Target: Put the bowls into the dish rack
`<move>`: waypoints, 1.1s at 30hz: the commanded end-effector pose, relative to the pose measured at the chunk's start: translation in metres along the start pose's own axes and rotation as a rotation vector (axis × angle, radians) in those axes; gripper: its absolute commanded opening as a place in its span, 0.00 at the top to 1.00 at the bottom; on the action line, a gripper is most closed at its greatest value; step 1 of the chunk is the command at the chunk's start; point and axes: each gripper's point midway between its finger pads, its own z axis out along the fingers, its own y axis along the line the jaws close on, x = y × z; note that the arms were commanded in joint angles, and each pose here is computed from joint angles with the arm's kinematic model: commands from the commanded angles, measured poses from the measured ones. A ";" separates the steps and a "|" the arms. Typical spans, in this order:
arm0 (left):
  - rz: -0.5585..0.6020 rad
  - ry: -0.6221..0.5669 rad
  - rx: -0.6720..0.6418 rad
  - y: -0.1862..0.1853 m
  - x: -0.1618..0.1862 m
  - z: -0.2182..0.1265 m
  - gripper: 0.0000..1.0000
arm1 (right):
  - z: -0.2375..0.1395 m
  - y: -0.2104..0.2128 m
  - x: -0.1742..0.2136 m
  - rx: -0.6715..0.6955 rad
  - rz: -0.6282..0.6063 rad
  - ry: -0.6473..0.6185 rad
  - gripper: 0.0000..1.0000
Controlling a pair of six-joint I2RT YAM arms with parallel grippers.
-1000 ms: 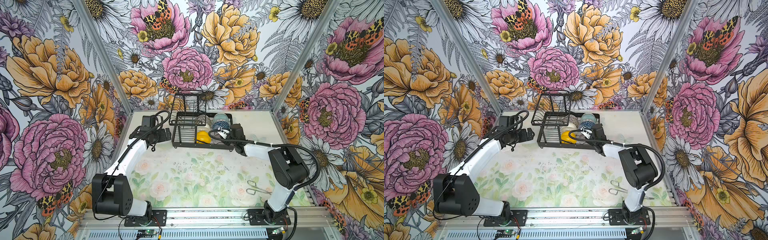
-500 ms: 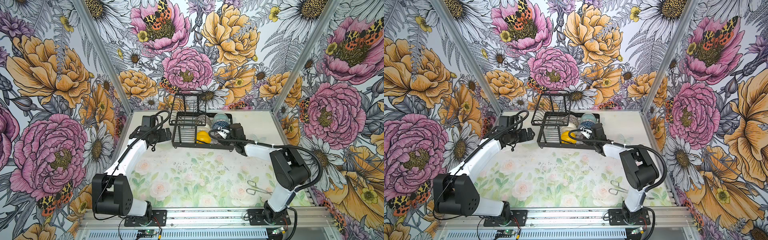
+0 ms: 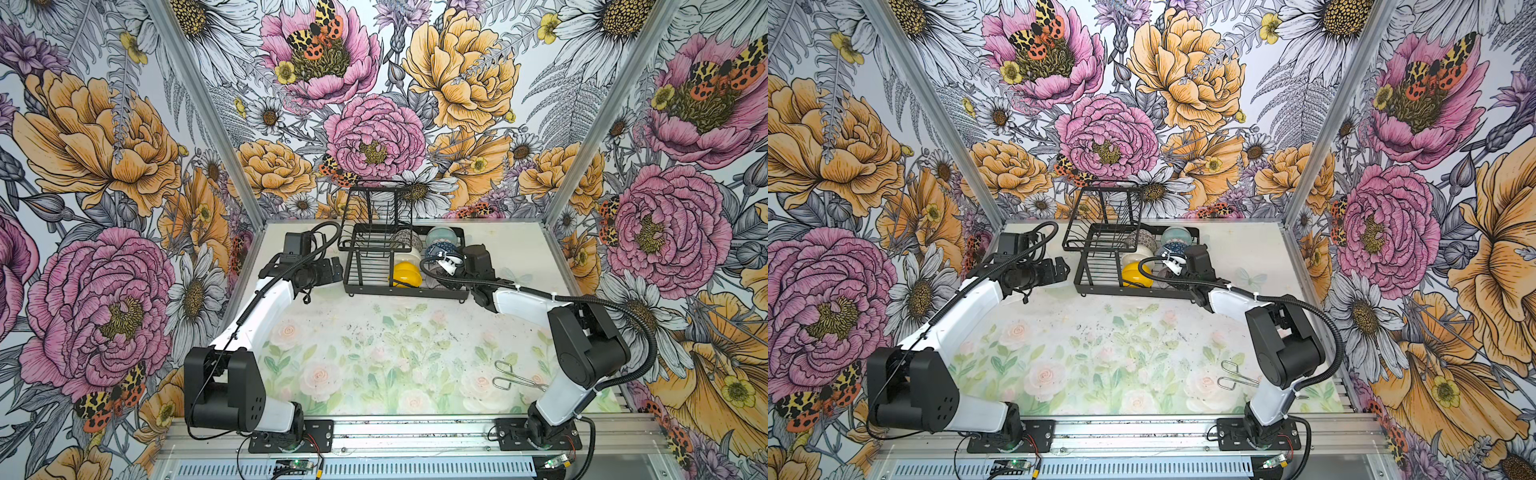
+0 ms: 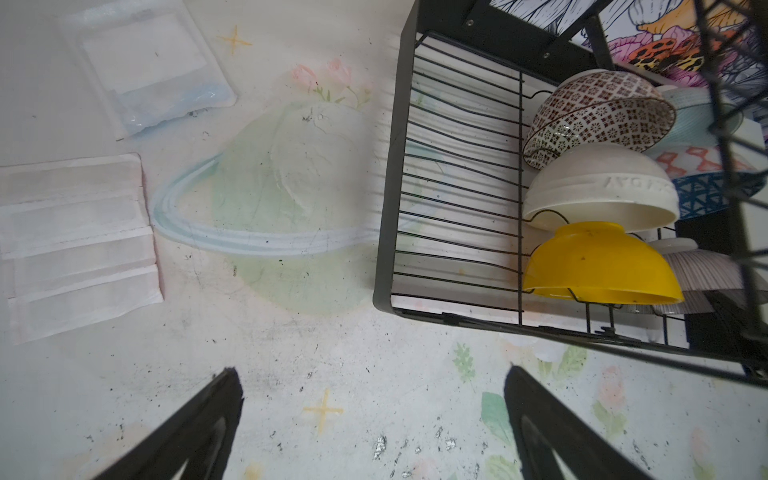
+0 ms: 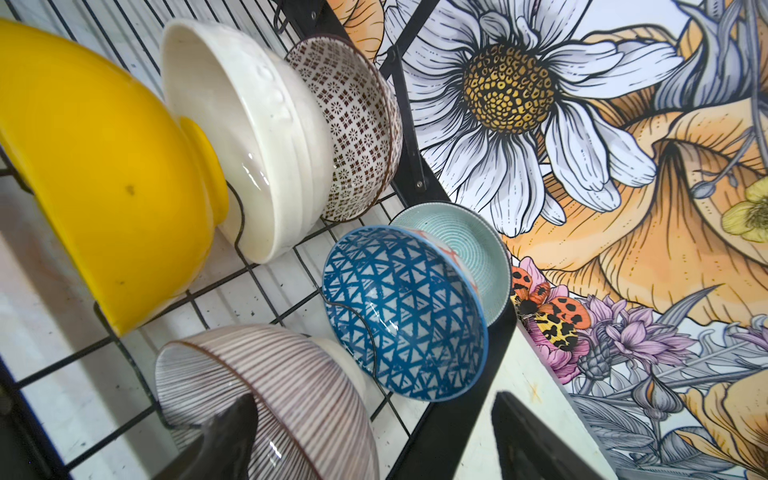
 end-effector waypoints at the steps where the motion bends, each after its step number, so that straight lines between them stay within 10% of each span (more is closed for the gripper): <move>1: -0.015 -0.032 0.012 0.001 -0.006 -0.004 0.01 | -0.012 0.001 -0.004 -0.008 0.013 -0.007 0.10; 21: -0.030 -0.210 -0.104 0.022 -0.028 -0.029 0.01 | -0.064 0.004 -0.005 -0.035 0.136 -0.012 0.01; 33: -0.076 -0.620 -0.286 0.069 -0.047 -0.068 0.01 | -0.128 -0.107 0.008 0.322 0.596 -0.231 0.01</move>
